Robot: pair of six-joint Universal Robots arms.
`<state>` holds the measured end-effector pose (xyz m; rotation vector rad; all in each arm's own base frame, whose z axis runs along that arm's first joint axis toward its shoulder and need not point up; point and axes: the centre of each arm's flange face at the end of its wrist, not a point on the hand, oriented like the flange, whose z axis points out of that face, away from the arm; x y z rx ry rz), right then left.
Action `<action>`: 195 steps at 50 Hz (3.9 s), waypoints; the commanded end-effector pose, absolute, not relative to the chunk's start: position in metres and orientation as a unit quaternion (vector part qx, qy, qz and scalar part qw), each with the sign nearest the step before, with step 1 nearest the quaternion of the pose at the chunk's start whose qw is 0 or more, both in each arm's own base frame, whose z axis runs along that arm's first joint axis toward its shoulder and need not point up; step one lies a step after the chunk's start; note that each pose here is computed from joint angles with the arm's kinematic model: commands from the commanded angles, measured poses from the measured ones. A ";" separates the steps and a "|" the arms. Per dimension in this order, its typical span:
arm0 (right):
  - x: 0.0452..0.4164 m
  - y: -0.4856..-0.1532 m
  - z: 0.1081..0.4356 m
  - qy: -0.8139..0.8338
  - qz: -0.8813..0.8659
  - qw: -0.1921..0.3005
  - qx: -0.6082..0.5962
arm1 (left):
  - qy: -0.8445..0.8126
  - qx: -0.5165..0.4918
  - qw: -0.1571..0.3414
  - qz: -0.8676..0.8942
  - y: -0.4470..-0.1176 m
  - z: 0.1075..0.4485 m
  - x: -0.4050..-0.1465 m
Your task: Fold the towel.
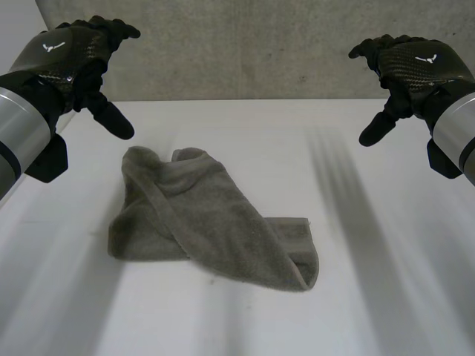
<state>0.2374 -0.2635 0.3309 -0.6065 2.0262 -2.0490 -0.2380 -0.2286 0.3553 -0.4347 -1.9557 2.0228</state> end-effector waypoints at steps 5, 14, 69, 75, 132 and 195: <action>0.252 -0.255 0.310 0.701 -0.655 0.104 -0.263 | -0.716 -0.160 0.140 0.666 -0.249 0.322 -0.246; 0.280 -0.233 0.278 0.716 -0.604 0.108 -0.335 | -0.753 -0.198 0.108 0.619 -0.270 0.277 -0.256; 0.324 -0.264 0.202 0.714 -0.631 0.133 -0.272 | -0.772 -0.343 0.059 0.532 -0.201 0.174 -0.278; 0.334 -0.267 0.218 0.682 -0.636 0.153 -0.327 | -0.833 -0.289 0.129 0.454 -0.139 0.186 -0.277; 0.306 -0.283 0.246 0.586 -0.729 0.048 -0.351 | -0.638 -0.257 0.095 0.720 -0.312 0.271 -0.360; 0.271 -0.228 0.153 0.752 -0.481 0.072 -0.444 | -0.765 -0.294 0.067 0.569 -0.235 0.193 -0.299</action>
